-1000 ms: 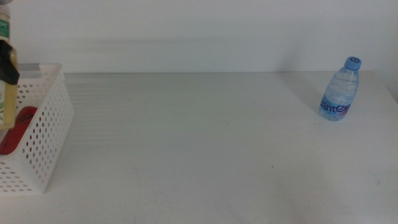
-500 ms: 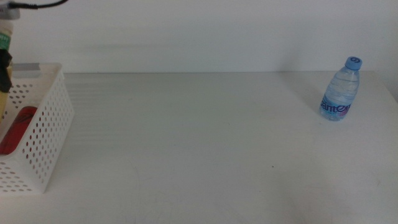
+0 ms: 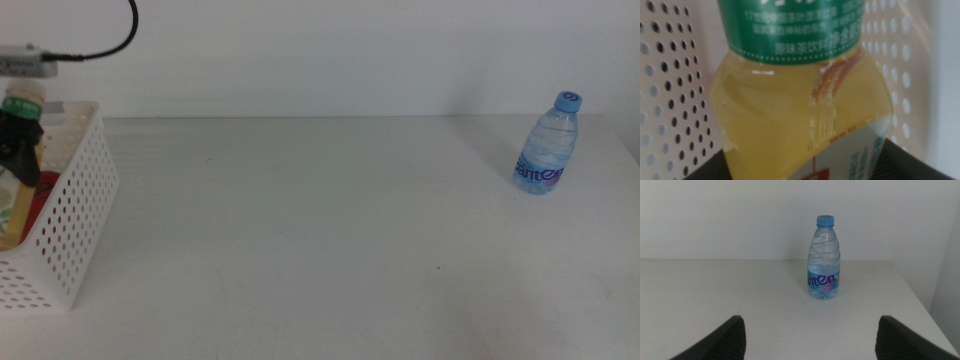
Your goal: Use arms to grab the bottles and put them into the dustbin to the left of the table.
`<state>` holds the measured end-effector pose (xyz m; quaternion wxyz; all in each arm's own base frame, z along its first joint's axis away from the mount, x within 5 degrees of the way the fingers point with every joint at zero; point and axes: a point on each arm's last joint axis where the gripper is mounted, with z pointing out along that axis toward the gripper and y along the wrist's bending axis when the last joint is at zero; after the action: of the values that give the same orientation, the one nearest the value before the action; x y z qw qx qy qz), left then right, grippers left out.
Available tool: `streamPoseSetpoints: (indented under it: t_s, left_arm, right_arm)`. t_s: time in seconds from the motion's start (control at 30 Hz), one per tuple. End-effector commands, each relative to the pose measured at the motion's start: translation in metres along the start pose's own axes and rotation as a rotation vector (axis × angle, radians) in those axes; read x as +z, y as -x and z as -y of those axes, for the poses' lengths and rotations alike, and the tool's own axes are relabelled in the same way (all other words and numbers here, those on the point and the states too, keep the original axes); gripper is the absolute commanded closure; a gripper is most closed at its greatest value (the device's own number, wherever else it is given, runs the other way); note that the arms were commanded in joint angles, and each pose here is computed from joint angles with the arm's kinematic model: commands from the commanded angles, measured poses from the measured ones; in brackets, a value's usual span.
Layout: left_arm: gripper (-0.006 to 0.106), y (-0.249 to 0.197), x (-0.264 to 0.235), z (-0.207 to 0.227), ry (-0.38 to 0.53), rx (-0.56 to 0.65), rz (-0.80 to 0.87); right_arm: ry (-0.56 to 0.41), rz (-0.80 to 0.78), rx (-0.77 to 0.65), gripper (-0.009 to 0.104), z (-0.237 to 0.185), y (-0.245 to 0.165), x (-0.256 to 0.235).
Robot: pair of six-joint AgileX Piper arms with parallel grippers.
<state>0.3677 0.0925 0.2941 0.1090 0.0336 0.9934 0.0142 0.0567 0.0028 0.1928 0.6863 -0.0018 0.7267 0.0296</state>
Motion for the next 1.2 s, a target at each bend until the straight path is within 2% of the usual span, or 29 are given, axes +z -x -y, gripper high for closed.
streamPoseSetpoints:
  t_s: [0.0, 0.37, 0.6, 0.67, 0.73, 0.77, 0.8, 0.93, 1.17]
  left_arm:
    - [0.105, -0.008, -0.024, 0.004, -0.007, -0.014, 0.003]
    - [0.105, -0.023, 0.003, 0.006, -0.02, -0.011, -0.104]
    - [0.101, -0.019, 0.017, 0.005, -0.021, -0.015, -0.091]
    - [0.096, -0.018, 0.018, 0.005, -0.024, -0.017, -0.078]
    - [0.085, -0.016, 0.018, 0.006, -0.028, -0.019, -0.064]
    - [0.071, -0.016, 0.018, 0.005, -0.024, -0.018, -0.059]
    - [0.045, -0.015, 0.018, 0.003, 0.007, -0.007, -0.049]
    - [0.01, -0.013, 0.018, -0.001, 0.046, 0.004, -0.032]
    - [0.01, -0.016, 0.006, 0.0, 0.063, -0.002, -0.01]
  right_arm:
    - [-0.008, 0.111, -0.014, 0.027, 0.0, 0.011, -0.003]
    - [-0.008, 0.111, -0.014, 0.027, 0.0, 0.011, -0.003]
    - [-0.008, 0.111, -0.014, 0.027, 0.0, 0.011, -0.003]
    - [-0.008, 0.111, -0.014, 0.027, 0.0, 0.011, -0.003]
    - [-0.008, 0.111, -0.014, 0.027, 0.0, 0.011, -0.003]
    - [-0.008, 0.111, -0.014, 0.027, 0.0, 0.011, -0.003]
    - [-0.008, 0.111, -0.014, 0.027, 0.0, 0.011, -0.003]
    - [-0.008, 0.111, -0.014, 0.027, 0.0, 0.011, -0.003]
    - [-0.008, 0.111, -0.014, 0.027, 0.0, 0.011, -0.003]
